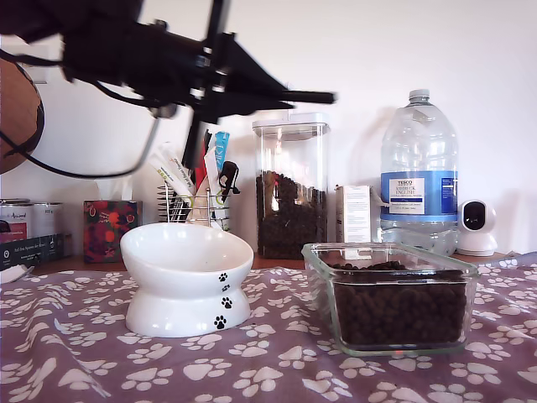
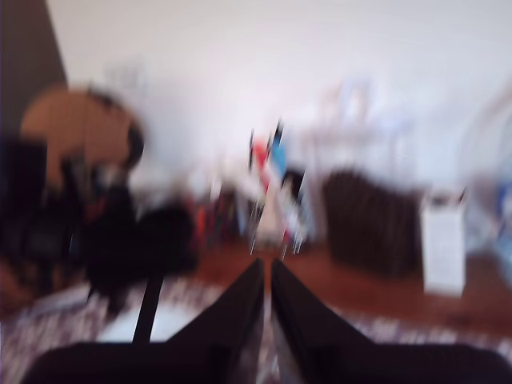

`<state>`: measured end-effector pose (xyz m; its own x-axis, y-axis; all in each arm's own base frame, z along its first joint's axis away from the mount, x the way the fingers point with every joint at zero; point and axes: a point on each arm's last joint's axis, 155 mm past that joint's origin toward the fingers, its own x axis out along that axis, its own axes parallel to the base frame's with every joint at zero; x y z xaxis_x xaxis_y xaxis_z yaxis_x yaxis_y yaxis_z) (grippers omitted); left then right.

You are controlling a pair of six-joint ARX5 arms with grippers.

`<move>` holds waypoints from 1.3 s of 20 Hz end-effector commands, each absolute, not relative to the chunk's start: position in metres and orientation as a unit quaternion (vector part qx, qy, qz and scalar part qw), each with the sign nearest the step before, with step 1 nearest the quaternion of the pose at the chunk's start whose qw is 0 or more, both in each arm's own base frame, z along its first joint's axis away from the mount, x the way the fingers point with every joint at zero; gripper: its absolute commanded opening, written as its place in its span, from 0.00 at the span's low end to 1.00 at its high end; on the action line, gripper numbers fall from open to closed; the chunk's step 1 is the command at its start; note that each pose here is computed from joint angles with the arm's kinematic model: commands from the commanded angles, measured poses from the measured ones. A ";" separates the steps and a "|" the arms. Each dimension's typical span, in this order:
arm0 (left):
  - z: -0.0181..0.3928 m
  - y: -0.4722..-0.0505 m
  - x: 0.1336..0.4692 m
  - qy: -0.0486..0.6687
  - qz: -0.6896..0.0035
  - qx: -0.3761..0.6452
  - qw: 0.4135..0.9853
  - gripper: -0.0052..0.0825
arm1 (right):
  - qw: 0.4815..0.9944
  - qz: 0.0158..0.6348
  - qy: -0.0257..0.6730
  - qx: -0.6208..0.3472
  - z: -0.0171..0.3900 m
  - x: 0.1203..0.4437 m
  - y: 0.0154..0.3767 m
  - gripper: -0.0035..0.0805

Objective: Measure one spoon of cat food and pour it into the food bowl

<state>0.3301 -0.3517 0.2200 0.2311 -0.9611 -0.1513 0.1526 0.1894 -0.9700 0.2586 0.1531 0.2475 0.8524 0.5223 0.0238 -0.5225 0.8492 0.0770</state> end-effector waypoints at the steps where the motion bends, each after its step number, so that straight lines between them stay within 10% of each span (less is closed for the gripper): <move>1: 0.216 -0.361 0.325 0.442 -0.445 -0.472 0.619 0.03 | 0.957 0.288 0.022 0.036 0.232 0.259 0.165 0.28; 8: 0.214 -0.378 0.320 0.449 -0.448 -0.491 0.598 0.03 | 0.943 0.330 -0.002 -0.033 0.231 0.250 0.193 0.60; 26: 0.233 -0.396 0.311 0.438 -0.465 -0.494 0.590 0.03 | 0.939 0.341 -0.032 -0.015 0.237 0.264 0.215 0.61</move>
